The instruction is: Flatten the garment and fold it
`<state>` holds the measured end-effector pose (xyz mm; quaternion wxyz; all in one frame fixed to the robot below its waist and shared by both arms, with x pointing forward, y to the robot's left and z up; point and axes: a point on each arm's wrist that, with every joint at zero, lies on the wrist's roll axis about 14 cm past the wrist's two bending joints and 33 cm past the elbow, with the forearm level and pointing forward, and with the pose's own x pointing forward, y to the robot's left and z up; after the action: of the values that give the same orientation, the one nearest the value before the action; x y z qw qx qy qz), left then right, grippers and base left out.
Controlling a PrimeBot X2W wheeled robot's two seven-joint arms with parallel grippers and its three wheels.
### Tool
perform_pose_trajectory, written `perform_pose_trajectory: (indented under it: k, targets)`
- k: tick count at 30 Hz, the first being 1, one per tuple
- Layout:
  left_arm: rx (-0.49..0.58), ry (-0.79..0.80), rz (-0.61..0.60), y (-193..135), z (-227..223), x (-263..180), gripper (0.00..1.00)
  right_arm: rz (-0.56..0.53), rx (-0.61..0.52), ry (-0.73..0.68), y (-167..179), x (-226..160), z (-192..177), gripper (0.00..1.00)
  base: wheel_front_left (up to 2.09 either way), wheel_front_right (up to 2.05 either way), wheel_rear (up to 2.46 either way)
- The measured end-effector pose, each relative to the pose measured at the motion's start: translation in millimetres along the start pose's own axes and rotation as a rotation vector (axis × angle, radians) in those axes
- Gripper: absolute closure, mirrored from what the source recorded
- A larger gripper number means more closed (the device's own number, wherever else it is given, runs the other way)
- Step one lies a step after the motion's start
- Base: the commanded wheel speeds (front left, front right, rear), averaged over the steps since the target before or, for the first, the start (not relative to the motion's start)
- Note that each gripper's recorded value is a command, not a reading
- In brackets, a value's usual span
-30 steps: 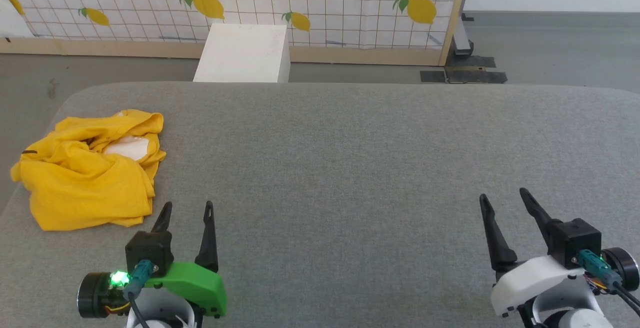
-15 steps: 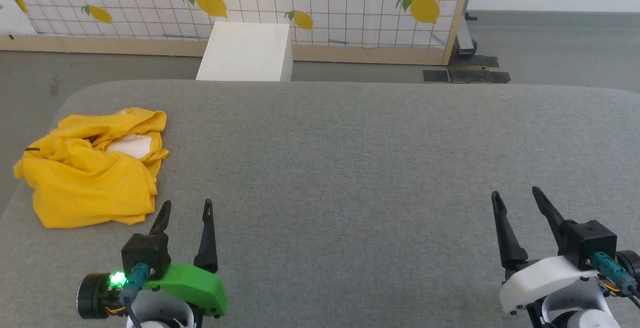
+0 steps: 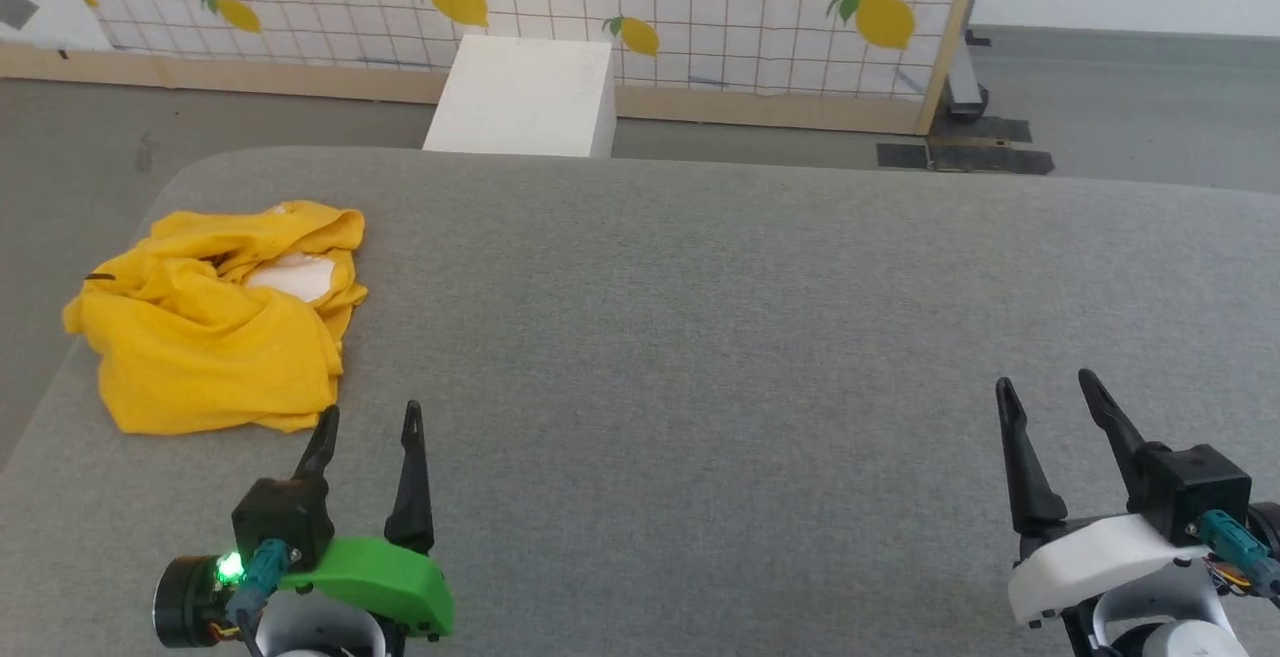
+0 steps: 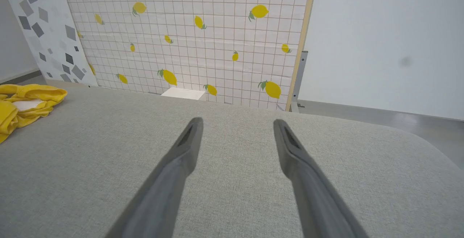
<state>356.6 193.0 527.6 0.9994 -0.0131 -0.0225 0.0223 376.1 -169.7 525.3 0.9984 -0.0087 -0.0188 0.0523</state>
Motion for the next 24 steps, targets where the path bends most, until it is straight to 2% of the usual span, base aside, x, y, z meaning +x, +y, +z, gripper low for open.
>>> perform_pose_trajectory:
  k: [14, 24]
  targets:
    - [-0.018, -0.025, 0.074, 23, 3, -16, 0.0, 0.071, 0.023, 0.0, 23, 11, -6, 0.0, 0.0, 0.0, 0.0]
    - [-0.025, -0.035, 0.143, 44, 3, -35, 0.0, 0.156, 0.03, -0.001, 52, 21, -9, 0.0, 0.0, 0.0, 0.0]
